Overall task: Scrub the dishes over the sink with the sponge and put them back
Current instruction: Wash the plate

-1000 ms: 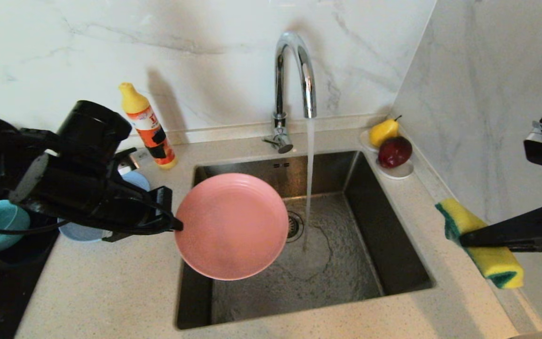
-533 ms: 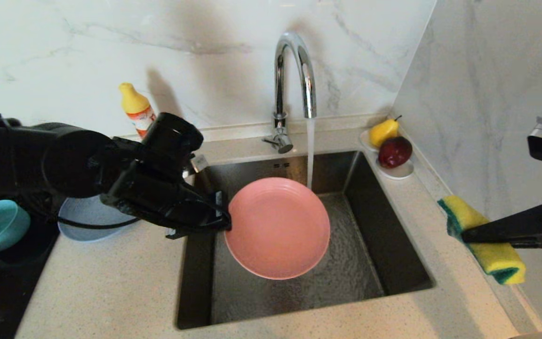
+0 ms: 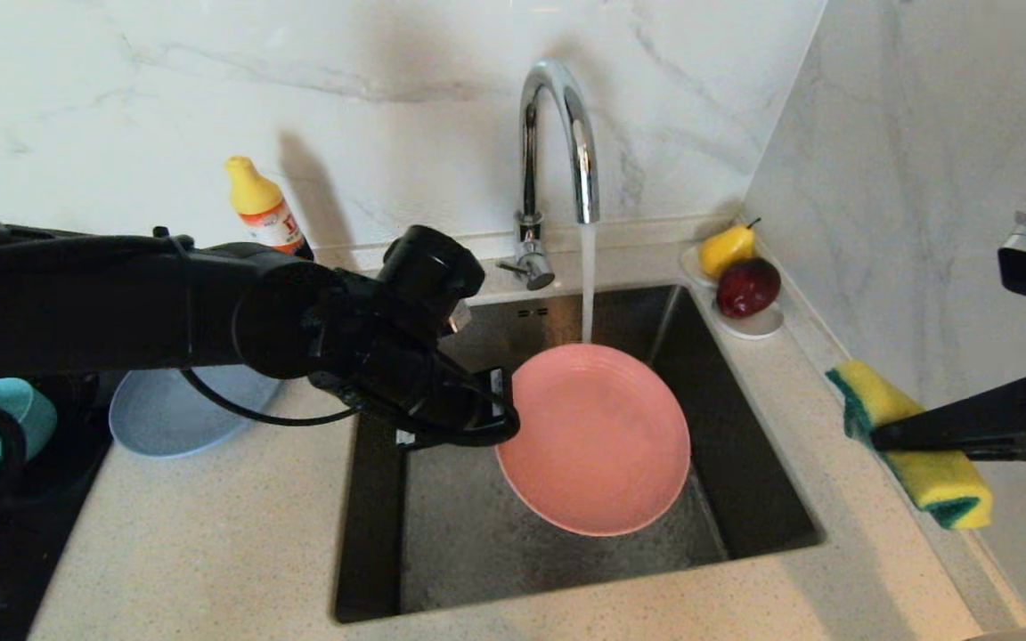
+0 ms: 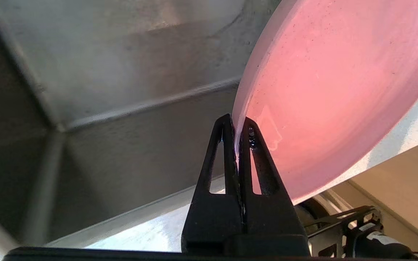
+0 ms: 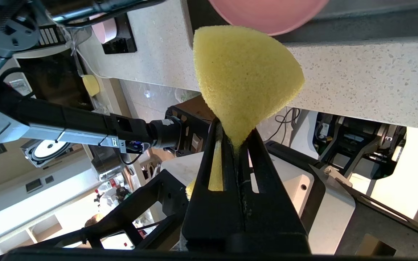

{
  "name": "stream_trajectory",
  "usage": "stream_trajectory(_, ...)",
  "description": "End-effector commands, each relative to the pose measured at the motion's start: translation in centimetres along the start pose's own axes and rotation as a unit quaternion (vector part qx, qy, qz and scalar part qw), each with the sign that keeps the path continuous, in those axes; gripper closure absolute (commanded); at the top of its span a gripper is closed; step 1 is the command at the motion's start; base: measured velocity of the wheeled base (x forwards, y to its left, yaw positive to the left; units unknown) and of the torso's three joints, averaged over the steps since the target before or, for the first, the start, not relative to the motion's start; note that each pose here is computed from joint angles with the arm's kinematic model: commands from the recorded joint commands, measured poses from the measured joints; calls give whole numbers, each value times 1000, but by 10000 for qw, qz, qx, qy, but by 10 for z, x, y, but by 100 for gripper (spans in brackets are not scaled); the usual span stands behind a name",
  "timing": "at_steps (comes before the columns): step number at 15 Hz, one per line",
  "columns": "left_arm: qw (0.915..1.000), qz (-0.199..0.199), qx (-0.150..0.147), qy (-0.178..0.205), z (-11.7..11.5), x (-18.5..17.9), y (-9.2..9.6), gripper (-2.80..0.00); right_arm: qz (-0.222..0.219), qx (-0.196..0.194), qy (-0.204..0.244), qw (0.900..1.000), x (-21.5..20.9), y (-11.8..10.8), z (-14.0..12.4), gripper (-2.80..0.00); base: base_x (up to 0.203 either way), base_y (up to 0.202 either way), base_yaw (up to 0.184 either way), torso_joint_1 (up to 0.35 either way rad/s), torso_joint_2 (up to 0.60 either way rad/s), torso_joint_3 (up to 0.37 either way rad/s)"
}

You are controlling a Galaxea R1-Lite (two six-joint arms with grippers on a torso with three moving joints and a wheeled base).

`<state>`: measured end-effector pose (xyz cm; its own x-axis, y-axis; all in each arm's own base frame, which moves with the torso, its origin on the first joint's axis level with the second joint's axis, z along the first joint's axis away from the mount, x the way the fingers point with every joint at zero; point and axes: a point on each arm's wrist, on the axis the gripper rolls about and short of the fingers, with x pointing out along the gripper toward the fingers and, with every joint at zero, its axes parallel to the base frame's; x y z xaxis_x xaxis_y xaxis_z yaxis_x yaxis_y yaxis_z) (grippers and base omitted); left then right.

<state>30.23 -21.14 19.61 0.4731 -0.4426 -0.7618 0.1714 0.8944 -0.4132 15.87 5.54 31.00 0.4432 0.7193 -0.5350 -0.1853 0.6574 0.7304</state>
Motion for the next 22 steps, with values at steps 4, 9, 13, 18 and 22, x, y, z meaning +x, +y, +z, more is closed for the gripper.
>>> stream_trajectory(4, 9999, 158, -50, 45, -3, 22, -7, 0, -1, 34, 77, 10000, 3, -1, 0, 0, 0, 0, 0, 0, 0, 0)
stream_trajectory(9, 9985, 284, -354, -290, 16, 40, -15, 0, -27, 39, 110, 9999, 4, -3, -1, 0, 0, 0, 0, 0, 0, 0)
stream_trajectory(13, 9979, 177, -429, -441, 27, 47, -22, 0, -52, 42, 129, 9999, 6, -4, 0, 0, 0, 0, 0, 0, 0, 0)
stream_trajectory(18, 9972, 418, -532, -324, 28, 38, -13, 0, -65, 61, 174, 9998, 9, -5, 2, 0, 0, 0, 0, 0, 0, 0)
stream_trajectory(22, 9863, 1377, -651, -631, 27, 4, 13, 0, -57, 95, 300, 9995, 15, -7, 2, 0, 0, 0, 0, 0, 0, 0)
